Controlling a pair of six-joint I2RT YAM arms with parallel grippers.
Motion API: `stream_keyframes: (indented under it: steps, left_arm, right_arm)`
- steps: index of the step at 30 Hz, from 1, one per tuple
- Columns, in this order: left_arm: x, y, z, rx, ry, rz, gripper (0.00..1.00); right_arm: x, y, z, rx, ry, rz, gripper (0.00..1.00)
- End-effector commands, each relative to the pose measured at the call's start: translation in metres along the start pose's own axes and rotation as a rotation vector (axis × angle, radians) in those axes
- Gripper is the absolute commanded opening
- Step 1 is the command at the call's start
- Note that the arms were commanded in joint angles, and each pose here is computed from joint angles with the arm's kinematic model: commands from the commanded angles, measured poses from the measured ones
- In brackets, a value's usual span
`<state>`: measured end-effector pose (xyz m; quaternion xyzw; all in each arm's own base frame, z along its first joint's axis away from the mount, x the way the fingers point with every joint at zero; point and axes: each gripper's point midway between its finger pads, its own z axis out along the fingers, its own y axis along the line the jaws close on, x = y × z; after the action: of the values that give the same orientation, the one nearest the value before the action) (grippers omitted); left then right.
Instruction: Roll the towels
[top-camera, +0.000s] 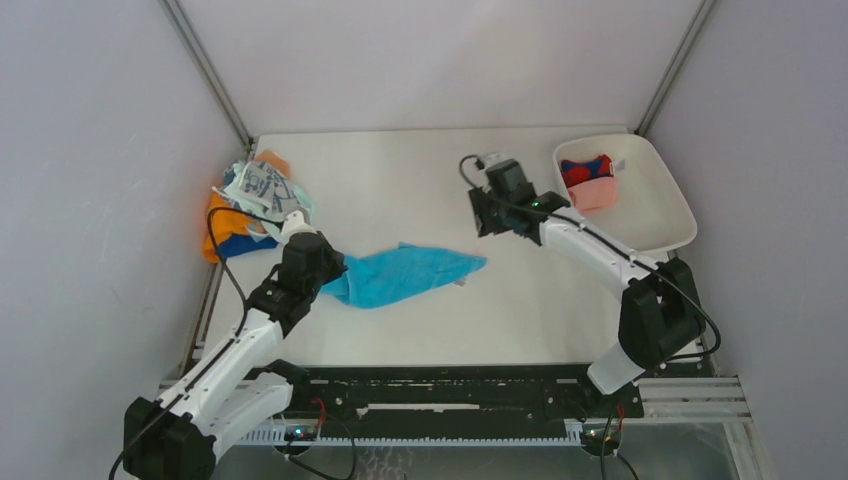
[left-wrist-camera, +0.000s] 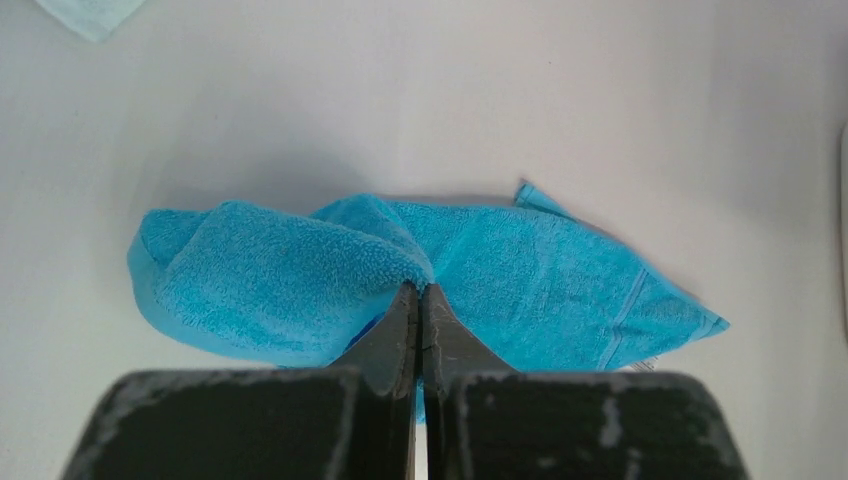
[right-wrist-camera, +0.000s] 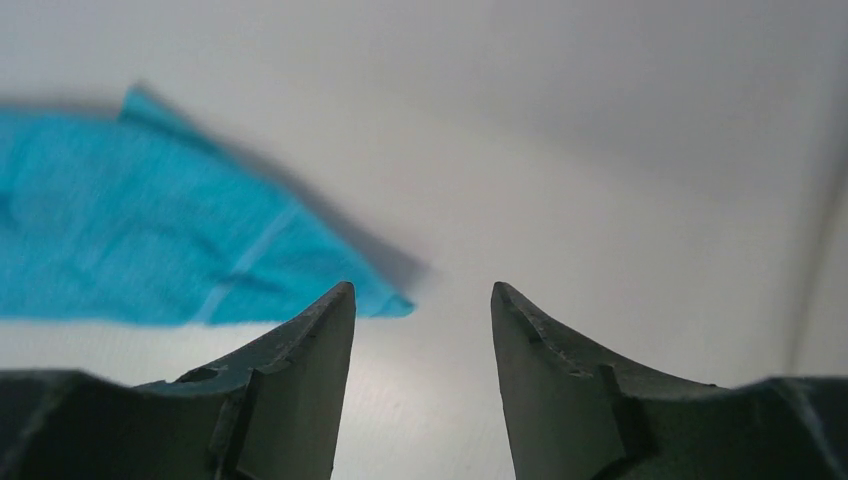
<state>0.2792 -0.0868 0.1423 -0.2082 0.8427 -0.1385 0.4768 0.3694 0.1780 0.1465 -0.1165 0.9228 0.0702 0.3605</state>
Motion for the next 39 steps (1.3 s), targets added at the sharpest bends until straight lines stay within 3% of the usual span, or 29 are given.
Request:
stream_keyframes:
  steps: [1, 5, 12, 24, 31, 39]
  left_arm:
    - [-0.026, -0.02, 0.002, 0.056, -0.075, -0.025, 0.0]
    - [-0.038, -0.021, -0.005, 0.055, -0.111, -0.022, 0.0]
    - [-0.035, -0.006, -0.021, 0.037, -0.129, -0.05, 0.01]
    - [-0.006, 0.01, -0.019, 0.019, -0.075, -0.073, 0.01]
    - [-0.005, 0.01, -0.017, 0.016, -0.069, -0.069, 0.01]
    - [-0.002, 0.014, -0.016, 0.007, -0.068, -0.068, 0.01]
  right_arm:
    - [0.01, 0.047, -0.01, -0.106, -0.045, -0.136, 0.53]
    - [0.04, 0.077, -0.003, -0.218, 0.002, -0.154, 0.54]
    - [0.061, 0.053, 0.029, -0.23, 0.121, -0.025, 0.51]
    - [0.076, 0.043, 0.048, -0.507, 0.172, 0.233, 0.48]
    - [0.087, 0.046, 0.06, -0.584, 0.201, 0.28, 0.46]
    - [0.091, 0.054, 0.064, -0.664, 0.217, 0.298, 0.37]
